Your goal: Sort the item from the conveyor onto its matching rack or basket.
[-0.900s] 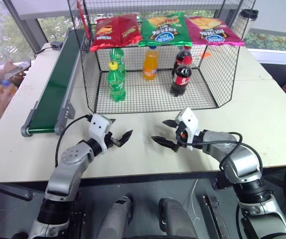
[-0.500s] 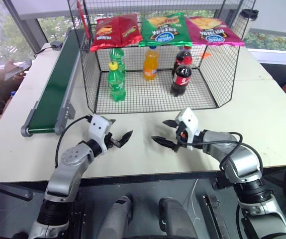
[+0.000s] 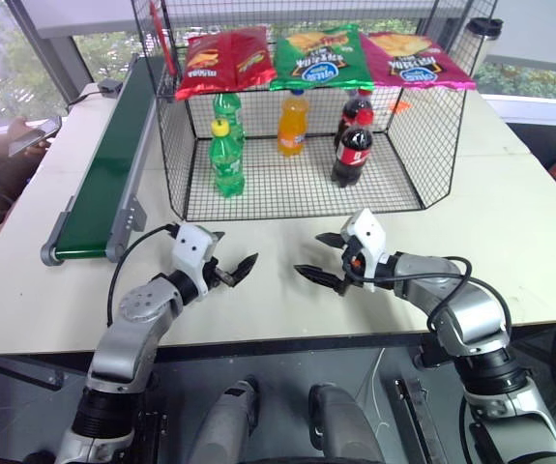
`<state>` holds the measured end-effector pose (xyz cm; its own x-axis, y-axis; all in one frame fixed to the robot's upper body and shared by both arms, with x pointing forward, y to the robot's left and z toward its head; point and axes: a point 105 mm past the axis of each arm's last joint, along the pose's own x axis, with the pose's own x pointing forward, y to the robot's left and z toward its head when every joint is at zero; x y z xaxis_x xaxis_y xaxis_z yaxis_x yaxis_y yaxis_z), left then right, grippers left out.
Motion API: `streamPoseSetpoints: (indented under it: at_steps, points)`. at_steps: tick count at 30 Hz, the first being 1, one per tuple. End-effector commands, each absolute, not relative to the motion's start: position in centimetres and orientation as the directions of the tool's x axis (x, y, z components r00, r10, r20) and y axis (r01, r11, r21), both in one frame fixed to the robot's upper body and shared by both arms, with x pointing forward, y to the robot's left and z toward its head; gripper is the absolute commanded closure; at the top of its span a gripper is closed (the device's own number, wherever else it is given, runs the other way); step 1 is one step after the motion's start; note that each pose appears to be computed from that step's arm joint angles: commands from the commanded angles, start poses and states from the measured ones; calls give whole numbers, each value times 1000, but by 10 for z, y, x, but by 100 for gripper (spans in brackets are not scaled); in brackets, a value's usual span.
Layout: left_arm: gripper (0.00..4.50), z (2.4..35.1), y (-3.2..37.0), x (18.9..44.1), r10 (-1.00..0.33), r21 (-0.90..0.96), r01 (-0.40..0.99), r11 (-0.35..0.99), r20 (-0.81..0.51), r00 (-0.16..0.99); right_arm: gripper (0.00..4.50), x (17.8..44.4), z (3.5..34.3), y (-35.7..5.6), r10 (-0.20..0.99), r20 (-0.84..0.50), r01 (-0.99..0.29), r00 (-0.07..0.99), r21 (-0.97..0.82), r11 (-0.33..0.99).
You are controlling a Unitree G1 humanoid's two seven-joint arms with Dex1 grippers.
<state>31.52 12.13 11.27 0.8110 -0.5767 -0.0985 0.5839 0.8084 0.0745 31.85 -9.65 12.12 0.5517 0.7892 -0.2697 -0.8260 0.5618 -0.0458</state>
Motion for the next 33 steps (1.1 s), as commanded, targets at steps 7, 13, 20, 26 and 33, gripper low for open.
streamPoseSetpoints:
  at_steps: [7,13,20,26,33]
  points:
    - [0,124,113,312,-600,97,603,792,-60,797,4,316,140,-92,813,-222,-842,538,-88,533]
    - [0,124,113,312,-599,98,602,792,-61,798,4,316,141,-91,816,-221,-844,535,-87,530]
    - [0,124,113,312,-598,100,601,793,-60,799,4,315,142,-91,819,-220,-847,530,-86,525]
    - [0,124,113,313,-597,101,599,794,-59,800,4,315,142,-91,820,-220,-848,528,-86,523]
    - [0,125,113,312,-598,103,601,793,-58,799,4,315,142,-91,820,-220,-848,528,-88,522]
